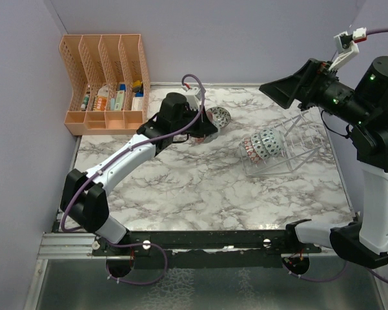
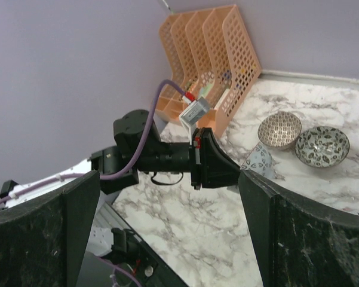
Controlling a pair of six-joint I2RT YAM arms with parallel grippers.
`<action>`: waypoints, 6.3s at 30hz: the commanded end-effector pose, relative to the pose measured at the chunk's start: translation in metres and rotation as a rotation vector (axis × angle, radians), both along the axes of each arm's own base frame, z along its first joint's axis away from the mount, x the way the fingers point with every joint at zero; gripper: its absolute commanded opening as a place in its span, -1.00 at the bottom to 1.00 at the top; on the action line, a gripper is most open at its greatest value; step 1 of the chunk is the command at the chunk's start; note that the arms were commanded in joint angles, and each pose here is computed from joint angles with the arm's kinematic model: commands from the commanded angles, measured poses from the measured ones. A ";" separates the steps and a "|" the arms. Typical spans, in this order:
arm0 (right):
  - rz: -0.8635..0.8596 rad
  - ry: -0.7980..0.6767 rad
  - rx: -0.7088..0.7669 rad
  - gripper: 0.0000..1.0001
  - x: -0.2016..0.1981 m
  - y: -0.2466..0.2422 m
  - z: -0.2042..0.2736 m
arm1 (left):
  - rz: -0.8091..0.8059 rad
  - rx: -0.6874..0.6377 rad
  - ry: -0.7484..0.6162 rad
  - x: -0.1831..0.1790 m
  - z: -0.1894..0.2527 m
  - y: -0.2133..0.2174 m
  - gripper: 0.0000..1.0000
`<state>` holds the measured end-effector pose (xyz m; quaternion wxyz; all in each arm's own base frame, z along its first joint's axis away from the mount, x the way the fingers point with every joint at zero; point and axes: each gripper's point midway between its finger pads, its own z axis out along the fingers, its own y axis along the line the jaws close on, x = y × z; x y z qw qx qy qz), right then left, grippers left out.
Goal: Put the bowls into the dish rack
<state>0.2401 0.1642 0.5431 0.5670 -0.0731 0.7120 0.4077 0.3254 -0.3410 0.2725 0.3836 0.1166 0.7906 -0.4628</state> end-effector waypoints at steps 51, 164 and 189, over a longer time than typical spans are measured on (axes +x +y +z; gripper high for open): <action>0.000 -0.060 -0.007 0.99 -0.027 -0.008 0.024 | -0.003 -1.135 0.494 0.006 0.072 -0.194 -1.00; 0.025 -0.001 -0.021 0.99 -0.019 -0.003 -0.002 | 0.142 -0.502 0.579 0.041 -0.022 -0.183 0.05; 0.037 -0.005 -0.012 0.99 -0.026 -0.002 -0.004 | 0.233 -0.379 0.489 0.032 -0.028 -0.129 0.11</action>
